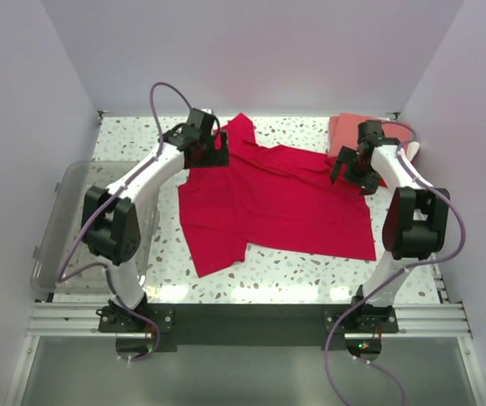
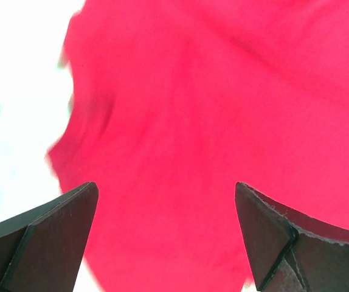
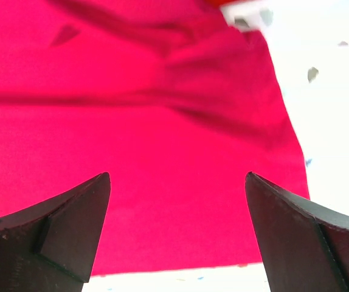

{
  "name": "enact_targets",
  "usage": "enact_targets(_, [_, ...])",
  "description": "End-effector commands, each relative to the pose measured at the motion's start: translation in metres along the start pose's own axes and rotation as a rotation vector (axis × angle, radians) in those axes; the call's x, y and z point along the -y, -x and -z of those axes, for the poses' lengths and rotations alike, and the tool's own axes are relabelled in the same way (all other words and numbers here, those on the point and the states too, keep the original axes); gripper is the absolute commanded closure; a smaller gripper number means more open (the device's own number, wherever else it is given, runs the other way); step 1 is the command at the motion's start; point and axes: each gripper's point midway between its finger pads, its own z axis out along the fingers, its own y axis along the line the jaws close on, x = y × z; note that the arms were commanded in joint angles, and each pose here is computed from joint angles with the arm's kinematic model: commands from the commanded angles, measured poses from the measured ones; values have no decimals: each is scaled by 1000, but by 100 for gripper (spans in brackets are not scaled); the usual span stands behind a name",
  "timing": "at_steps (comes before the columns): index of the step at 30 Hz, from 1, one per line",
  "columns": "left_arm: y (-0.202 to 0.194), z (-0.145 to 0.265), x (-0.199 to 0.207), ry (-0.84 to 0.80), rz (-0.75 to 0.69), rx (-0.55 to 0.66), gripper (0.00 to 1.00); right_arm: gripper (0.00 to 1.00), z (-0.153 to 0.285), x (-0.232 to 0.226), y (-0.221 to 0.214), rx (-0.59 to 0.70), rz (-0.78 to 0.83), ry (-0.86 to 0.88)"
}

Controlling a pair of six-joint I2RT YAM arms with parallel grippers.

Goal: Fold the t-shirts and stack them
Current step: Flatten the tshirt out

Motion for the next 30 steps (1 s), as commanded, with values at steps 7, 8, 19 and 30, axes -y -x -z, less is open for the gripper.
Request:
enact_targets(7, [-133,61,-42,171,53,-137,7,5,38,-5,-27,36,-6,123])
enact_targets(8, [-138,70,-37,147,52,-128,10,5,37,-4,-32,26,-7,122])
enact_targets(19, [-234,90,-45,116,108,-259,22,5,44,2,-53,21,-5,138])
enact_targets(30, [-269,94,-46,73,135,-338,27,5,47,6,-63,18,-9,139])
